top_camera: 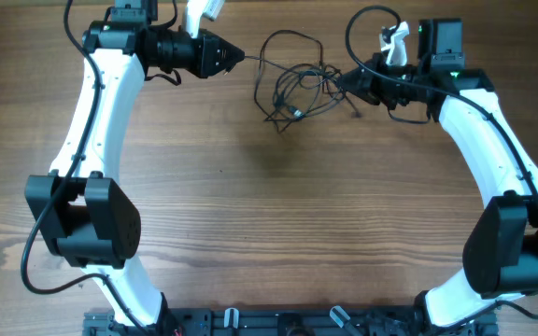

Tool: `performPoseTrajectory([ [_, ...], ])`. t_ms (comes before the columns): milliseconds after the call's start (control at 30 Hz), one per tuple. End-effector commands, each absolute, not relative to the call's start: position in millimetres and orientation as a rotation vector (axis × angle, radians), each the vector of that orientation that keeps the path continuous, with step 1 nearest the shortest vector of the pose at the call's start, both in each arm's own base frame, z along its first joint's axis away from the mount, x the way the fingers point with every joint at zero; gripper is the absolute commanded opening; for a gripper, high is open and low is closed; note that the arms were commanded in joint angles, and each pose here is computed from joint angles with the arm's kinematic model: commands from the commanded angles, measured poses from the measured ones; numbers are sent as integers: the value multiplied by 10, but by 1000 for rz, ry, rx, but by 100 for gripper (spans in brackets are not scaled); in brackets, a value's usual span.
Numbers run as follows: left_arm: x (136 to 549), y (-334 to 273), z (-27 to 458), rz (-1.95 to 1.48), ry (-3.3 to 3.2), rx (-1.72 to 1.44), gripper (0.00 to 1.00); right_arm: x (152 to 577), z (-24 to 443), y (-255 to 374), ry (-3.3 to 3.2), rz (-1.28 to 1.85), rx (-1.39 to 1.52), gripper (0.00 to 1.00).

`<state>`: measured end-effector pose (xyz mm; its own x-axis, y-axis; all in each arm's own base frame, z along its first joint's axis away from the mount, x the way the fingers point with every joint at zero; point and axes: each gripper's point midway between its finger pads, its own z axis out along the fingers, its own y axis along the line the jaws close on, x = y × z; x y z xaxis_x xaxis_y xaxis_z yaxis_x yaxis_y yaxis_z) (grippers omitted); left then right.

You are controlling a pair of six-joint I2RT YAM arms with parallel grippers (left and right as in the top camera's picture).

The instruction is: Untangle cables

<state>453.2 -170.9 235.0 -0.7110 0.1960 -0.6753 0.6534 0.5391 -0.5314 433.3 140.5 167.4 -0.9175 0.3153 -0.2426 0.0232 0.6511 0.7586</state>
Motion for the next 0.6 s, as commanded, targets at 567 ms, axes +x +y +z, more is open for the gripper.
performPoseTrajectory([
  [567, 4651, -1324, 2512, -1025, 2213, 569, 4, 3982, 1126, 339, 2726, 285, 769, 4],
])
